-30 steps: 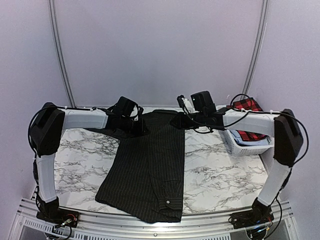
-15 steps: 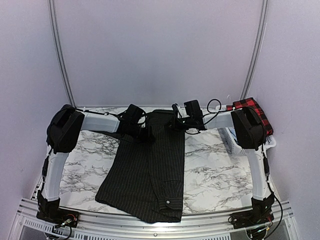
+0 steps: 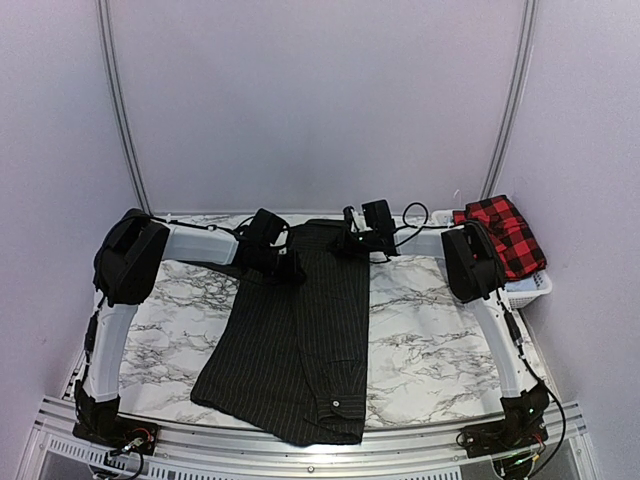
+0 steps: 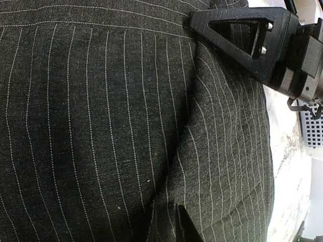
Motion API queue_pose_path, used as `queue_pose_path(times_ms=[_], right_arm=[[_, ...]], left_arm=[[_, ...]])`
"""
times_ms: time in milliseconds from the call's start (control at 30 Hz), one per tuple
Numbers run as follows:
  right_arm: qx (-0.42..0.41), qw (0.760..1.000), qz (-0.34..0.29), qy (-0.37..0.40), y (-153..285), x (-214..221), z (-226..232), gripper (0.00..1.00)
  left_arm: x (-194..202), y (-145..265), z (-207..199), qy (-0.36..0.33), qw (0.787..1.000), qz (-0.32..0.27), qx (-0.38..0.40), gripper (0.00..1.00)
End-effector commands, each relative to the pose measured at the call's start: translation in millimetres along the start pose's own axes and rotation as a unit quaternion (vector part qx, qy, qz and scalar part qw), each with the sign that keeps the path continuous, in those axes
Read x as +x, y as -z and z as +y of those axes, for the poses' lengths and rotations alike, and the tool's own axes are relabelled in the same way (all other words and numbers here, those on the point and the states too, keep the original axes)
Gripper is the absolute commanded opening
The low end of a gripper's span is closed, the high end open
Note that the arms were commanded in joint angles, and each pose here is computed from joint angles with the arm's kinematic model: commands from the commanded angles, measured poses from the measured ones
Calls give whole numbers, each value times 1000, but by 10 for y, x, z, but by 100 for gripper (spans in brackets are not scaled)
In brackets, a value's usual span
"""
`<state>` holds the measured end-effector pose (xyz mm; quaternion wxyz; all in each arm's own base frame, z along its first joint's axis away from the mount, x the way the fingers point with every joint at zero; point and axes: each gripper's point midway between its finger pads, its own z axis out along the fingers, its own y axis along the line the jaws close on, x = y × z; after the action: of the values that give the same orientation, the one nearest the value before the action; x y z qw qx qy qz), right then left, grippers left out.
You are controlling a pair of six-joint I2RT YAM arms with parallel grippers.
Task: Fold and stack the long sleeve shirts
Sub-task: Move the right arm to the center of the board with the 1/3-folded shirt.
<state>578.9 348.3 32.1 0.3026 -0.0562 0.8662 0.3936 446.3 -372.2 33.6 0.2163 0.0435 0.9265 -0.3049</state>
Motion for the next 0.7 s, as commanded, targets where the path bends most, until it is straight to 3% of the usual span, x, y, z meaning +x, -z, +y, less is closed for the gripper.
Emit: queue_pose_path(times_ms=[0,133,233,500,667], right_arm=[[46,998,2,-33,21,-12,-425,11],[58,998,6,-31,109,-55,-597,11],[68,997,8,-23,213,-119,-748,11],[72,997,20,1,386,-312,-983,16],[49,998,9,30,510,-561,-667,26]], left_arm=[[-29,105,38,-4,1000,-4,-12,19],[-23,447,6,-19,999,-21,-21,34],[18,871,10,-34,998,-45,-38,39],[956,1478,676,-19,993,-10,-118,39],[1446,1532,772,-26,993,29,-108,35]])
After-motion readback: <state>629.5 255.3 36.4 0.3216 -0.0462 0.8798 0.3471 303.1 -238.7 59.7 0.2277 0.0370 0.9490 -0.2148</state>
